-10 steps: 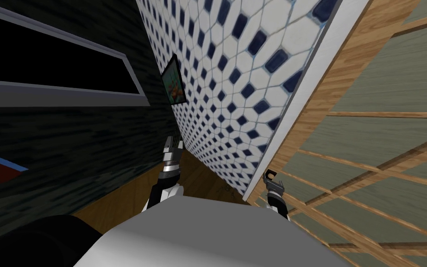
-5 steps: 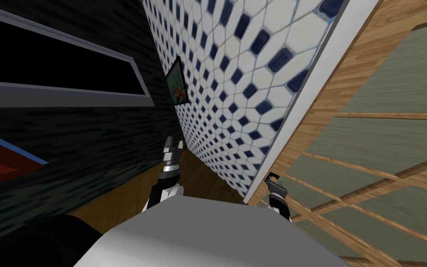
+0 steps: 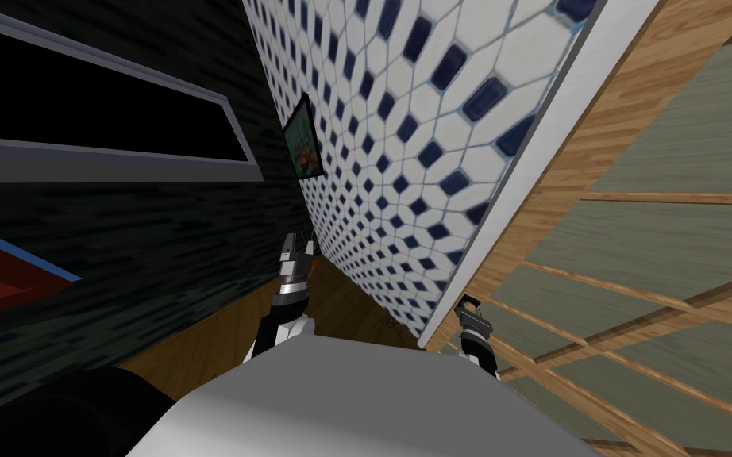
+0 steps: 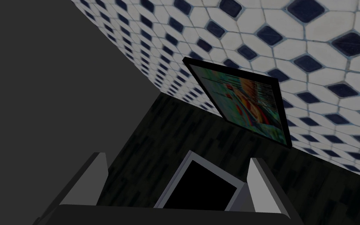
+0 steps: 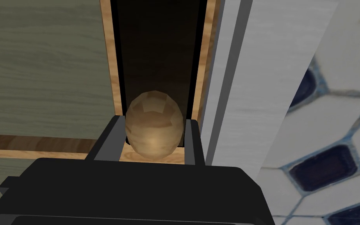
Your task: Pull the door open
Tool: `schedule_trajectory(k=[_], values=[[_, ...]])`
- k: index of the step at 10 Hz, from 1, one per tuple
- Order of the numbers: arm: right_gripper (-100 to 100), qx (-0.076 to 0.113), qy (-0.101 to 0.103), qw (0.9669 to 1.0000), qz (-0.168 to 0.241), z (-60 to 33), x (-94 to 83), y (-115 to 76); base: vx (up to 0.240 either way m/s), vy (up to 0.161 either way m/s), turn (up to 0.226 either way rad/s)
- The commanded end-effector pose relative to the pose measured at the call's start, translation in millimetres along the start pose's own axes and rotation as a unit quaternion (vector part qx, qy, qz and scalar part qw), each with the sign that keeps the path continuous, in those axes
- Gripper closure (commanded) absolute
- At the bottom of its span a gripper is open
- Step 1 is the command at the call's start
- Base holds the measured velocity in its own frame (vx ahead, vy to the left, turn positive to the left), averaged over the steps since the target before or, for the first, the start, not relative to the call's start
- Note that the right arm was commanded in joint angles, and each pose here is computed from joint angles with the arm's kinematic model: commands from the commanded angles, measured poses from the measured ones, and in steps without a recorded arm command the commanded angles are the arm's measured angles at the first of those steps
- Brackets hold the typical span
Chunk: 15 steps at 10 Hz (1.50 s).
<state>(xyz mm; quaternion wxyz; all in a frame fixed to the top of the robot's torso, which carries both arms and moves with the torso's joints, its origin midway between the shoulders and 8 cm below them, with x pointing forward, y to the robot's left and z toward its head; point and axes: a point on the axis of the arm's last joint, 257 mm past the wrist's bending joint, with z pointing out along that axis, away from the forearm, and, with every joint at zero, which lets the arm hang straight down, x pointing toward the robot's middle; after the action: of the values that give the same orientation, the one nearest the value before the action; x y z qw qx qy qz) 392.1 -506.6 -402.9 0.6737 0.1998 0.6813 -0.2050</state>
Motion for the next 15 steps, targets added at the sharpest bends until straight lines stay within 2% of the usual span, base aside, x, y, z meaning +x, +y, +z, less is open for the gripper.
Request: schedule_trajectory(k=[1,4,8,11,12,15], values=[[100,-0.001,0.000,0.9999,0.015,0.1,-0.2,0.3,-0.006,0.004,0.003],[100,-0.002,-0.001,0.9990,0.045,0.4,-0.7,1.0,-0.008,0.004,0.002],[100,-0.004,-0.002,0.9956,0.093,0.9,-1.4,2.2,-0.011,0.003,0.003],[100,-0.006,-0.002,0.9909,0.135,1.3,-2.2,3.4,-0.016,0.005,0.002],[100,-0.006,-0.002,0.9903,0.139,1.3,-2.2,3.4,-0.011,0.003,0.000],[100,-0.008,-0.002,0.9831,0.183,1.7,-2.9,4.7,-0.014,0.005,0.003]])
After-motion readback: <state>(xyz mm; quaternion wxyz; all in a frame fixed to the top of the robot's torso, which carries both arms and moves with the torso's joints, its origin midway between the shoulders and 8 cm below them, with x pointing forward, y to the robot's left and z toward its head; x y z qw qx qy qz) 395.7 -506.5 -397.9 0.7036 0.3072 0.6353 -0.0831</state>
